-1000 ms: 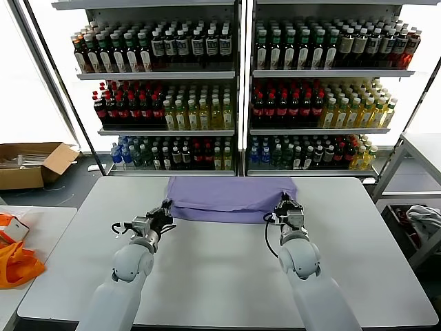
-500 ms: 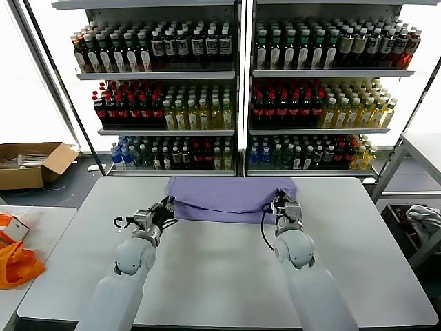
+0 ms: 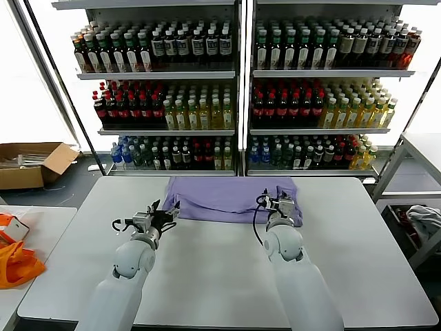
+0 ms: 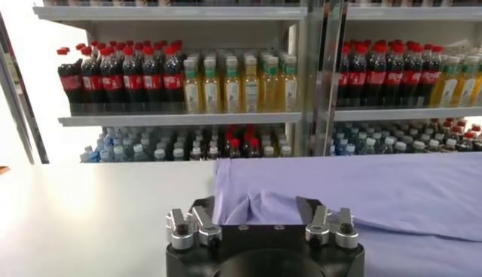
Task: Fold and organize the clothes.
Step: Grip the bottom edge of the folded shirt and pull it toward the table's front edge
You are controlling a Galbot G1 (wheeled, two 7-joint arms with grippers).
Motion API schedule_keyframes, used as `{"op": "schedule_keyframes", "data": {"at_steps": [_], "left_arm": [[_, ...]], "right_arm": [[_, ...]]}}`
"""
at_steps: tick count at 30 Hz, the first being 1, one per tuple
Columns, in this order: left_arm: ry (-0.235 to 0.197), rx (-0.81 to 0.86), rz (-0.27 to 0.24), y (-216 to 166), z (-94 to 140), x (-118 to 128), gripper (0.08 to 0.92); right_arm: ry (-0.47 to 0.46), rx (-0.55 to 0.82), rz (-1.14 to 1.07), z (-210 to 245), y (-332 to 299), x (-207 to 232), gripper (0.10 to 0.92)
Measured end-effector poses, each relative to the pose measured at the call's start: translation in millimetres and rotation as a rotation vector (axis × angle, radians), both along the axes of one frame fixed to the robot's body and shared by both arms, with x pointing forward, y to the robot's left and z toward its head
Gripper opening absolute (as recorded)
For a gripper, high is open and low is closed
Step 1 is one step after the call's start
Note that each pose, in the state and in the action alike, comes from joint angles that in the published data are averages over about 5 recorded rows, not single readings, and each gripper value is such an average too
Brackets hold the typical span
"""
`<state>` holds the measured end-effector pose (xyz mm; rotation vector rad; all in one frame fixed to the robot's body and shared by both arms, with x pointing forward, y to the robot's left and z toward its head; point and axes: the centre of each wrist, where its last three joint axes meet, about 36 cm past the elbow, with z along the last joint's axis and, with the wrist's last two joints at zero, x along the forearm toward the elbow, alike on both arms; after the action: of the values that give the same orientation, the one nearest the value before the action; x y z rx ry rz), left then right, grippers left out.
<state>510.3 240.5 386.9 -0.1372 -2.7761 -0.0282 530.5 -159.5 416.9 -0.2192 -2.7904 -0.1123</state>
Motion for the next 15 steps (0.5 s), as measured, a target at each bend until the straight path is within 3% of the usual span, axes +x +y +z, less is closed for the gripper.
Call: {"op": "schedule_keyframes", "data": {"at_steps": [15], "left_arm": [[0.024,0.04,0.017,4,5,9,0.823]], "right_arm": [[0.078,-0.085,-0.015,-5,-37,-34,0.823]]}}
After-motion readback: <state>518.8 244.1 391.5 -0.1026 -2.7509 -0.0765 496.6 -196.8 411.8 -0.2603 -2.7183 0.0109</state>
